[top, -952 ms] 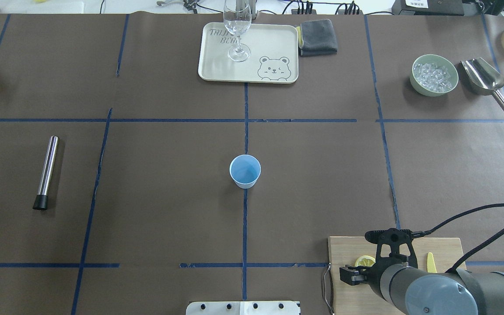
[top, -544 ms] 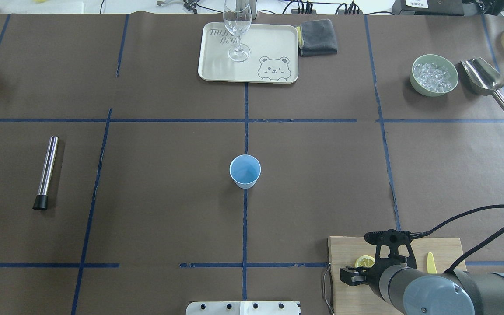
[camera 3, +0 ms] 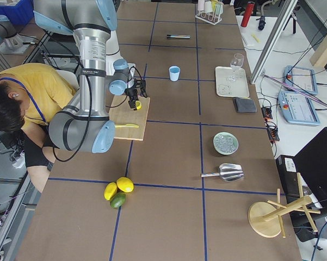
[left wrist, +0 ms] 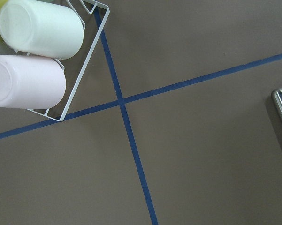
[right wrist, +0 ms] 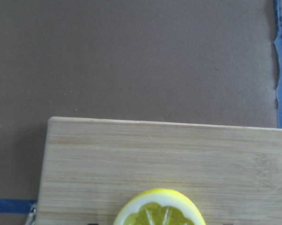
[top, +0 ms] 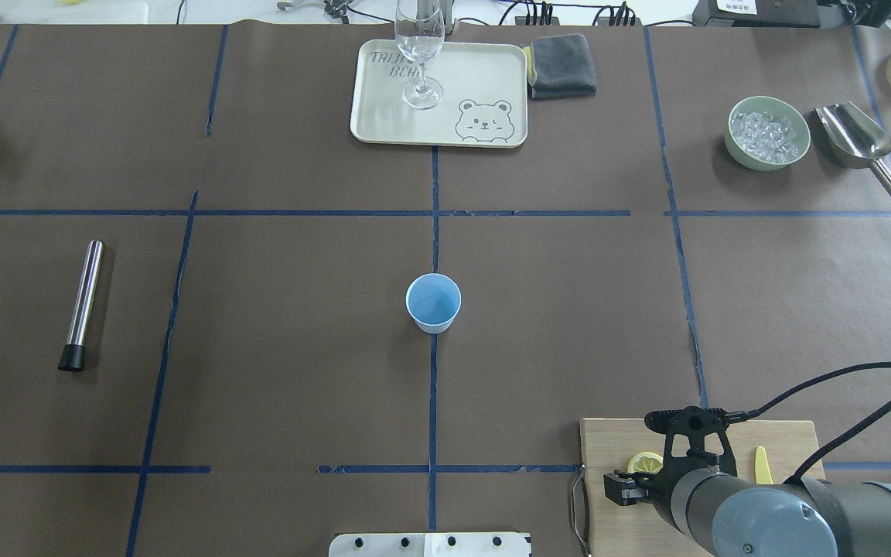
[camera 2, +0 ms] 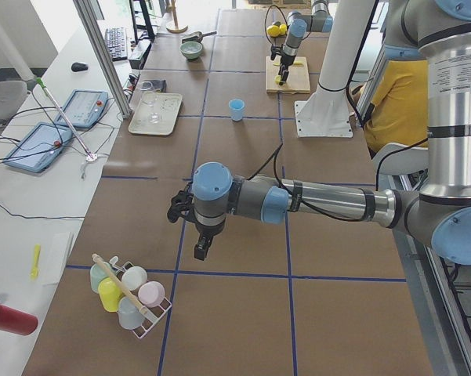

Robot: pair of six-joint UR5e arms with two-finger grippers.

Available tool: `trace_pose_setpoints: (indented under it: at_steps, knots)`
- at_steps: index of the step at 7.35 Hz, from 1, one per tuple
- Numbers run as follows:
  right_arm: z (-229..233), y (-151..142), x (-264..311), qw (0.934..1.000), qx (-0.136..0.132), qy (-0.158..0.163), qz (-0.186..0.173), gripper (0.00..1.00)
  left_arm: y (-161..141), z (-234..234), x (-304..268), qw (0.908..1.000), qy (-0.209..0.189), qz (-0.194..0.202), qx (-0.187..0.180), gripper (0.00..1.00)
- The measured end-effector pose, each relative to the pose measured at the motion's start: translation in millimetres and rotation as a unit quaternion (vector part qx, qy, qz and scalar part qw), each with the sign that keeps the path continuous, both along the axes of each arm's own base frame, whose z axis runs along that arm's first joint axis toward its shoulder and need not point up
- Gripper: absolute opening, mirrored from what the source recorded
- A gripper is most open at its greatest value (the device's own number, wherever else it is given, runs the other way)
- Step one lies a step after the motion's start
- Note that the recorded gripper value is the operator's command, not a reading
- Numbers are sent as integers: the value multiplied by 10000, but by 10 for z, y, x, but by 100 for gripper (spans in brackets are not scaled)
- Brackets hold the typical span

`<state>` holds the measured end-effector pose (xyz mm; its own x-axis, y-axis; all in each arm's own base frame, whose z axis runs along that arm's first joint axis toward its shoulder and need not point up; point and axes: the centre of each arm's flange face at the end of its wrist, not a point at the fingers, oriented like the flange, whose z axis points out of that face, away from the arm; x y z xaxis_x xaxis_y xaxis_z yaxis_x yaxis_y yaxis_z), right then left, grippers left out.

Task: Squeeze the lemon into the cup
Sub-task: 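Close the right gripper on the lemon slice and lift it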

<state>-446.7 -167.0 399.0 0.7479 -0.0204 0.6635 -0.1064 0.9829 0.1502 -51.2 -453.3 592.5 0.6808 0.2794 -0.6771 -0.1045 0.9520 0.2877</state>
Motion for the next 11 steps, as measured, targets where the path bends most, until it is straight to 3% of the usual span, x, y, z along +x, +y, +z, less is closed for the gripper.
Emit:
trace_pose_setpoints:
  at_steps: [2, 3, 4, 11]
  knots:
    - [2, 1, -4, 10000, 1, 3, -11, 26, 0, 3, -1, 10000, -5, -1, -2, 100]
    - [-8, 2, -6, 10000, 0, -12, -25, 10, 0, 4, -1, 10000, -7, -1, -3, 100]
    - [-8, -1, -3, 10000, 1, -5, -32, 0, 0, 5, -1, 10000, -7, -2, -3, 100]
    - [-137, -62, 72, 9999, 20, -130, 47, 0, 3, 11, -1, 10000, -8, -2, -10, 100]
